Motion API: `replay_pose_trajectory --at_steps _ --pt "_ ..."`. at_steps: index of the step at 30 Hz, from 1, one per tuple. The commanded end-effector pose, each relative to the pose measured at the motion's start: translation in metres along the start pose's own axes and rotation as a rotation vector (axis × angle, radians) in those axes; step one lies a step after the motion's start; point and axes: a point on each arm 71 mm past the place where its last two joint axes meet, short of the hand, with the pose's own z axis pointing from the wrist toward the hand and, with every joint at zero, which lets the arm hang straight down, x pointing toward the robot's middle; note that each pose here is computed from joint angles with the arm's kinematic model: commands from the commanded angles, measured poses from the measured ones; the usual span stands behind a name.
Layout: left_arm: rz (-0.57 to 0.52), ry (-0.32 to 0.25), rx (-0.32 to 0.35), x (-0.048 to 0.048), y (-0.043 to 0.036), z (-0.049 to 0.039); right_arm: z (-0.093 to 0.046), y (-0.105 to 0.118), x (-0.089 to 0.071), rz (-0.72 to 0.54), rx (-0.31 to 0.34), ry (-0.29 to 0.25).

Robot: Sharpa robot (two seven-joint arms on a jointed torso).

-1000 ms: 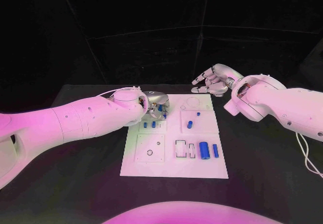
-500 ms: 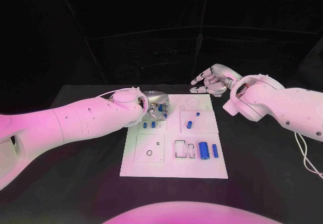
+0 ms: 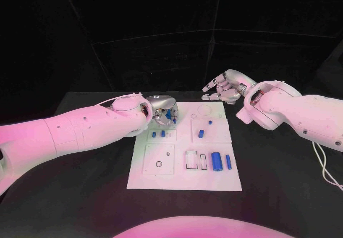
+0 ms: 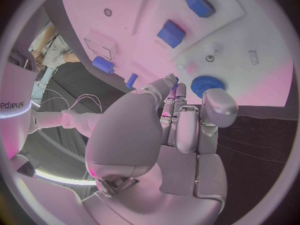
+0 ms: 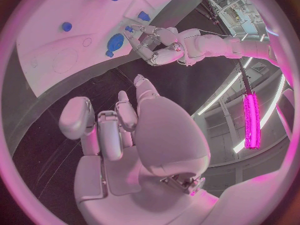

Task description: Assemble the parts on the task board

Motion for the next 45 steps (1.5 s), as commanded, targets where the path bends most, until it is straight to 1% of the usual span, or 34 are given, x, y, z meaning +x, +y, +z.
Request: replay_pose_trajectory --at_steps 1,5,10,14,21,29,37,45 --pt "-0.028 -0.023 0.003 -0.0046 0.0006 -0.0049 0.000 0.001 -0.001 -0.002 -0.011 0.003" --pt "-0.037 -0.023 -0.017 -0.0072 0.0087 -0.0144 0.000 0.001 -0.001 -0.003 -0.009 0.002" --pt "-0.049 -0.016 -0.046 -0.0086 0.0191 -0.0236 0.000 0.000 -0.002 -0.003 -0.007 0.001" --pt "-0.051 0.003 -0.070 -0.0080 0.0260 -0.0273 0.000 0.000 -0.002 -0.003 -0.007 0.002" --pt "-0.050 0.026 -0.105 -0.0070 0.0360 -0.0297 0.000 0.000 -0.002 -0.003 -0.006 0.002" --pt "-0.051 0.049 -0.120 -0.0046 0.0396 -0.0312 0.000 0.000 -0.002 -0.003 -0.006 0.002" --pt "-0.051 0.058 -0.133 -0.0038 0.0425 -0.0322 -0.001 -0.001 -0.002 -0.003 -0.006 0.002" --pt "-0.051 0.070 -0.133 -0.0026 0.0419 -0.0308 0.000 0.000 -0.002 -0.003 -0.006 0.003"
